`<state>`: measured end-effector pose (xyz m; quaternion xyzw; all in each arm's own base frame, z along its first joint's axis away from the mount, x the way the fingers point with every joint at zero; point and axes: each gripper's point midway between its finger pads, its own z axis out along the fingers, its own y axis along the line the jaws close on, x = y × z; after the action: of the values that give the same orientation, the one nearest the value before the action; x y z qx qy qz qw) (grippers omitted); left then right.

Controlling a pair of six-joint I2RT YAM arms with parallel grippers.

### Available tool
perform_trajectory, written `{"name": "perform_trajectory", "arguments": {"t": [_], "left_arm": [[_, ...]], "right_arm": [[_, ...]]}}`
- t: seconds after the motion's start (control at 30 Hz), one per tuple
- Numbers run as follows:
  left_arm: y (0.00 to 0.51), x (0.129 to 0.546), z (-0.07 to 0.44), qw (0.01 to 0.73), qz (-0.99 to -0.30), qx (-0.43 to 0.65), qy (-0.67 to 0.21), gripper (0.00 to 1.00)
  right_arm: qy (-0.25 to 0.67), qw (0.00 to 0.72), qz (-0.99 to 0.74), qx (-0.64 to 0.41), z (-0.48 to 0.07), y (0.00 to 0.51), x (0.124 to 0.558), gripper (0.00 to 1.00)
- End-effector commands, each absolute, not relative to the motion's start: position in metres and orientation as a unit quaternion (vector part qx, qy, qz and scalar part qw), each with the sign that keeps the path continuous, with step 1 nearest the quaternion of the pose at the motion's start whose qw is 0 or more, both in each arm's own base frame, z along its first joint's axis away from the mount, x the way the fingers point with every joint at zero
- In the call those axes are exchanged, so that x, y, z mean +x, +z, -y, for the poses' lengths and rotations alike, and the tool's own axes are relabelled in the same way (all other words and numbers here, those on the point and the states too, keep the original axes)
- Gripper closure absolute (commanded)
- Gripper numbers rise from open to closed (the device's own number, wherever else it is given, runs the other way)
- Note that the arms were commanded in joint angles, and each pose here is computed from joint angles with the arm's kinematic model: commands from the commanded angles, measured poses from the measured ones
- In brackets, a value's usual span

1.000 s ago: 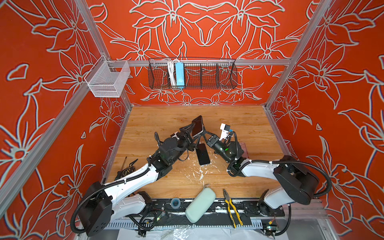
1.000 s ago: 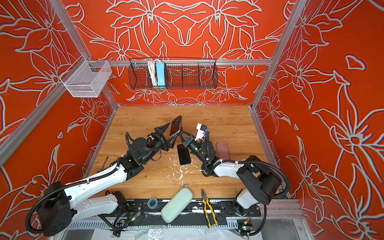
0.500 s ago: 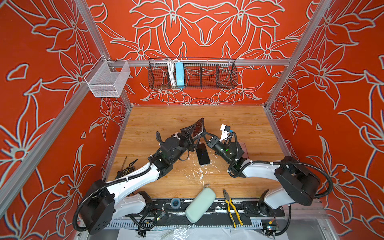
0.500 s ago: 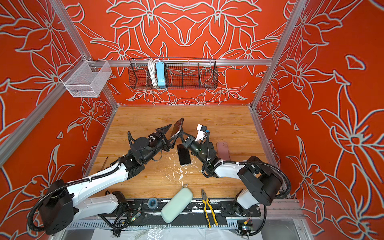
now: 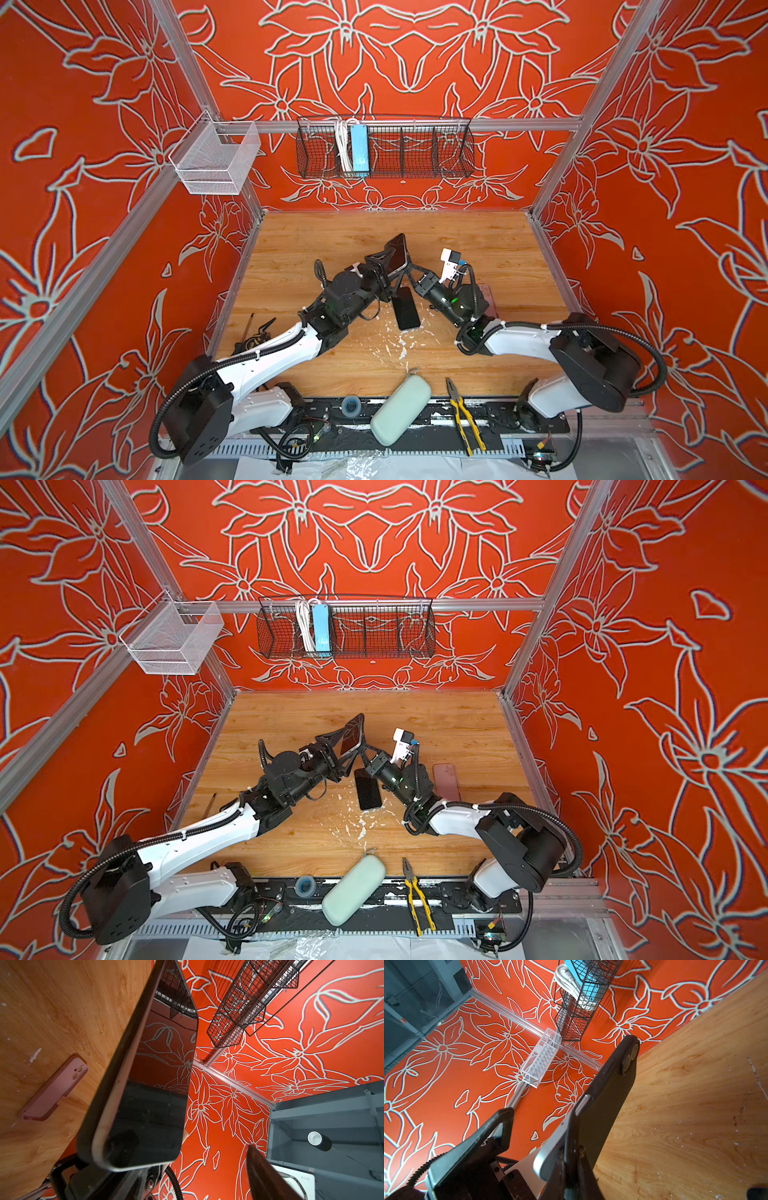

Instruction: Take the phone out of the phone case

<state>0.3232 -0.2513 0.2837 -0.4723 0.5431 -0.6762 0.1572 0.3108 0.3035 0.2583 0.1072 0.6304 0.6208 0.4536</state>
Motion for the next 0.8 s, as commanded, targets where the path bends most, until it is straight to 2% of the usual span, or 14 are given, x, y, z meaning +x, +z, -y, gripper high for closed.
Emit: {"name": "perform_trajectory", "arguments": {"t": [0.0,0.13,0.47,0.77], "left_arm": [[0.284,0.328,0.248,0.168,-0.541,-0.477,-0.672,0.33],[0.278,0.331,0.250,0.166,-0.543,-0.481,-0.668,0.41],[0.266,0.336,0.250,0.165,-0.545,-0.493,-0.658,0.44],[0.264,0.335,0.254,0.152,-0.547,-0.492,-0.659,0.51]], "right_arm": [[0.657,0.475,-0.578,0.090,-0.298,0.298,0.297,1.00],[0.658,0.476,-0.577,0.089,-0.297,0.300,0.296,1.00],[0.657,0.477,-0.577,0.088,-0.295,0.301,0.295,1.00],[0.655,0.479,-0.578,0.088,-0.296,0.300,0.295,1.00]]}}
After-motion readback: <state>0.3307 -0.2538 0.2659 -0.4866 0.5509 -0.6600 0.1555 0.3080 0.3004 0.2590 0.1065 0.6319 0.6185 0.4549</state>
